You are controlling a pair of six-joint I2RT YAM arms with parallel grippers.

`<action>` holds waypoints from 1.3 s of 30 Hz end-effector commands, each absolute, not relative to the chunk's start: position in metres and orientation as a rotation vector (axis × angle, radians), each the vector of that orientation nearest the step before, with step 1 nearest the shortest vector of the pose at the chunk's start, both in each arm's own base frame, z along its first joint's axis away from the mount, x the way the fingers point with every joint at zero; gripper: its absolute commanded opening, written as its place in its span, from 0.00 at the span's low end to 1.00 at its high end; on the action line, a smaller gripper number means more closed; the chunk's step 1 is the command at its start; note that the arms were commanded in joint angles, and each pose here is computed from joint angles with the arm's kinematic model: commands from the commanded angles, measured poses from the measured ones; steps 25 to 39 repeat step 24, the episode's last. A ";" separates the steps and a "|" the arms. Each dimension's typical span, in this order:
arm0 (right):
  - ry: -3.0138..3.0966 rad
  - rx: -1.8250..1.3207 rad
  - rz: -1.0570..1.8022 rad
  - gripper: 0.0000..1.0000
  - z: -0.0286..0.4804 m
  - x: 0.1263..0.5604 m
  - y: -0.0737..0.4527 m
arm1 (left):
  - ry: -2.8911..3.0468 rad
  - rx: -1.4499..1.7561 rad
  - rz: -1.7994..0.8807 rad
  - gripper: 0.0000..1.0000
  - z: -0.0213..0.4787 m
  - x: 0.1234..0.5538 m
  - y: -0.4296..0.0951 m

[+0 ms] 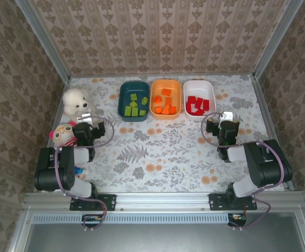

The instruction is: Sort the legos into containers by color

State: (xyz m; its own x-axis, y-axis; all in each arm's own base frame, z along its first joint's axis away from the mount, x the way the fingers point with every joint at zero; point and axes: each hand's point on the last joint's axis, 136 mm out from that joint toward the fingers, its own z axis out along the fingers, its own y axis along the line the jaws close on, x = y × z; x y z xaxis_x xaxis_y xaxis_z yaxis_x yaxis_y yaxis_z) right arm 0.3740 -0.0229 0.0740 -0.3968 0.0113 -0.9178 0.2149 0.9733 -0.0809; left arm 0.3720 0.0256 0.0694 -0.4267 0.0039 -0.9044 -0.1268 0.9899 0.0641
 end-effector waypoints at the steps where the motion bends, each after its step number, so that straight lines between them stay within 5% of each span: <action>1: 1.860 0.159 -0.193 1.00 0.103 0.393 -0.018 | 1.899 -0.045 0.138 1.00 0.097 0.392 0.018; 39: 1.879 0.192 -0.185 1.00 0.101 0.393 -0.024 | 1.917 0.007 0.153 1.00 0.096 0.397 0.010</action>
